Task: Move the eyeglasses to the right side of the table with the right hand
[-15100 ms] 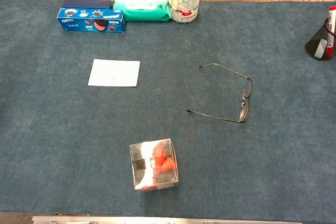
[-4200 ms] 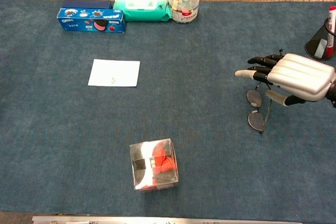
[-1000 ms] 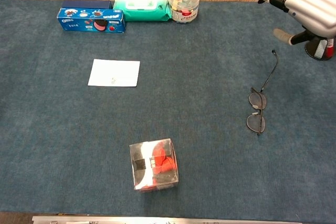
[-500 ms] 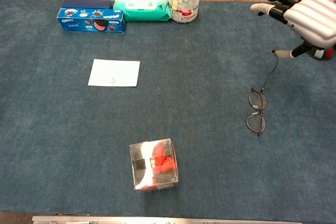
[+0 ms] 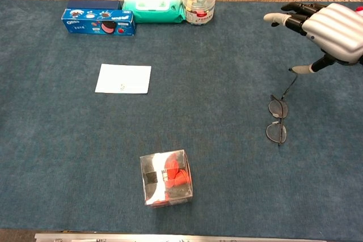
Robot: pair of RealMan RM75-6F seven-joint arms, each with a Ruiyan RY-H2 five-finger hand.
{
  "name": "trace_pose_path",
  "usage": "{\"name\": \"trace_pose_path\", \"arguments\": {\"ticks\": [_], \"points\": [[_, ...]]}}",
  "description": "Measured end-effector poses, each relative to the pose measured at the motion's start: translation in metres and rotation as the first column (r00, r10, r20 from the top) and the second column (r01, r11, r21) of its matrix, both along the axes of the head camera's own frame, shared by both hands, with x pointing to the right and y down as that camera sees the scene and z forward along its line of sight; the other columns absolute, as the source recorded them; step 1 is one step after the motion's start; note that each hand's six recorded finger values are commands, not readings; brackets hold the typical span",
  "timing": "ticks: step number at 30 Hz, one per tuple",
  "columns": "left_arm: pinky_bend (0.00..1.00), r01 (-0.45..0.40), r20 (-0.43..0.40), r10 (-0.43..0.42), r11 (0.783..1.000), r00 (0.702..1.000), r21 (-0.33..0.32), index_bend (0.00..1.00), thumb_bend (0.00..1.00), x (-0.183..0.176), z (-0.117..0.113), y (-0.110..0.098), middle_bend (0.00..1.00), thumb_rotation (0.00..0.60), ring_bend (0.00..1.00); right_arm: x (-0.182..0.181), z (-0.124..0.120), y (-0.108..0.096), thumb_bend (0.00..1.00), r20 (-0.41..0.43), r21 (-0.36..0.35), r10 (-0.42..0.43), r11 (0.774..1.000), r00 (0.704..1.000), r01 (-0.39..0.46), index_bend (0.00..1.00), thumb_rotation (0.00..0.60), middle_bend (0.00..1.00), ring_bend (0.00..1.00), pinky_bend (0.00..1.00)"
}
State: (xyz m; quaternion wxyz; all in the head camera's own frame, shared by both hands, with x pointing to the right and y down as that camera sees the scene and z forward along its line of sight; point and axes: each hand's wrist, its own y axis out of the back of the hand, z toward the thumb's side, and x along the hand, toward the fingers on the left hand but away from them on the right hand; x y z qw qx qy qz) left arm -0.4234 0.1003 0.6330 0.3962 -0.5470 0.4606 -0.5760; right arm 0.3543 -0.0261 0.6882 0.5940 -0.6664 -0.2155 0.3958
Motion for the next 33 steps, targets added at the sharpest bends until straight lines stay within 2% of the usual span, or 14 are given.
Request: {"name": "trace_pose_path", "arguments": {"ticks": [23, 33], "points": [[0.46, 0.001, -0.006, -0.001, 1.0, 1.0, 0.004, 0.49, 0.13, 0.0, -0.001, 0.0, 0.38, 0.6, 0.25, -0.006, 0.014, 0.051, 0.03, 0.021, -0.12, -0.072, 0.99, 0.997, 0.073, 0.12, 0.6, 0.25, 0.09, 0.22], [0.46, 0.002, -0.008, -0.002, 1.0, 1.0, 0.003, 0.49, 0.13, 0.0, -0.002, 0.0, 0.38, 0.6, 0.25, 0.002, 0.028, 0.061, 0.04, -0.005, -0.159, -0.06, 0.986, 0.998, 0.059, 0.12, 0.6, 0.25, 0.09, 0.22]]}}
